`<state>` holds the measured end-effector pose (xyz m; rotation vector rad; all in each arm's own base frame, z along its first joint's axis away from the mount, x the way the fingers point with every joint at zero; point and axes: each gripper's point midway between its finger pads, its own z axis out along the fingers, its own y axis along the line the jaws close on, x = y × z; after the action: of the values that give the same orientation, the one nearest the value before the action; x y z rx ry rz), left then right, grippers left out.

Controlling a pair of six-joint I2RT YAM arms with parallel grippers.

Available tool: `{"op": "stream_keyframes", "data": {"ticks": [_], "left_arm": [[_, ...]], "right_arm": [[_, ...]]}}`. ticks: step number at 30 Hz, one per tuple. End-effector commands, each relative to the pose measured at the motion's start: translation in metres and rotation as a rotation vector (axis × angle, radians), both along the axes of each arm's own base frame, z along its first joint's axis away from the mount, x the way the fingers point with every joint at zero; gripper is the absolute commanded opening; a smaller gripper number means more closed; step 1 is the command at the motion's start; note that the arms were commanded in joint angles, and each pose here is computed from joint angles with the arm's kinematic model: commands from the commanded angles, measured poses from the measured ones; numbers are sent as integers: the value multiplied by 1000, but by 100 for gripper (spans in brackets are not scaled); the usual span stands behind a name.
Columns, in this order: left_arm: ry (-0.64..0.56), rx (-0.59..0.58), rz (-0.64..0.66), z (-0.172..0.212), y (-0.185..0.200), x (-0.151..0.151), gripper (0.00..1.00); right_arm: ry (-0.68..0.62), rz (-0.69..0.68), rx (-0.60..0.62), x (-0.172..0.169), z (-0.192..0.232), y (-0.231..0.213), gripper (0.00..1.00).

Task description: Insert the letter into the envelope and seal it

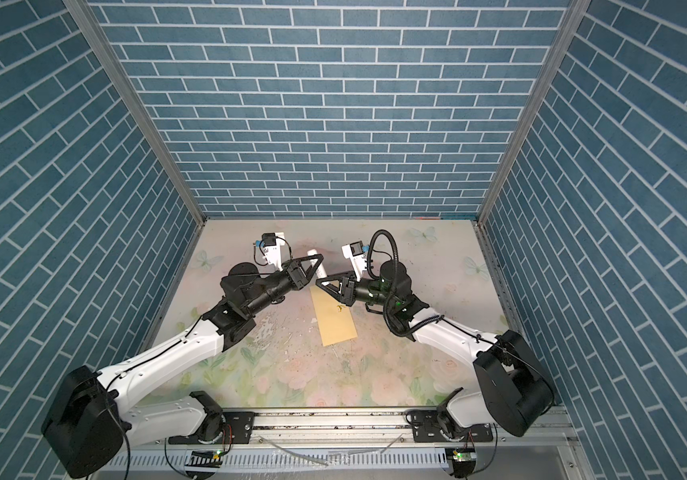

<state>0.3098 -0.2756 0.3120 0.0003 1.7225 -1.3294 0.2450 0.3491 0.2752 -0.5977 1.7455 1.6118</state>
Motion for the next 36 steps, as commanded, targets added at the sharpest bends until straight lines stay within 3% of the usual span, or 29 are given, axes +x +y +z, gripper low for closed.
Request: {"op": "stream_keyframes", "data": {"ticks": [1,6,13,22,27,31,36], "left_arm": [[-31,-7,-18,4,-1,-2,0],[-38,-5,-21,4,-2,-3,6],[-53,3,-28,5,-1,-6,31],[-52,-7,-55,2,-5,-9,50],[-43,-17,-62,-2,-6,-9,48],[-37,-18,-65,-5,-7,-10,40],[-31,-14,-51,-7,-5,-8,16]], "right_arm": [[-34,-7,44,7,24,3,6],[-48,-14,32,7,23,2,0],[-66,-12,20,5,24,1,0],[-85,-11,36,4,32,0,0],[-96,-17,50,4,37,-1,0],[-100,-18,59,4,39,-1,0],[-91,-12,58,4,38,0,0]]}}
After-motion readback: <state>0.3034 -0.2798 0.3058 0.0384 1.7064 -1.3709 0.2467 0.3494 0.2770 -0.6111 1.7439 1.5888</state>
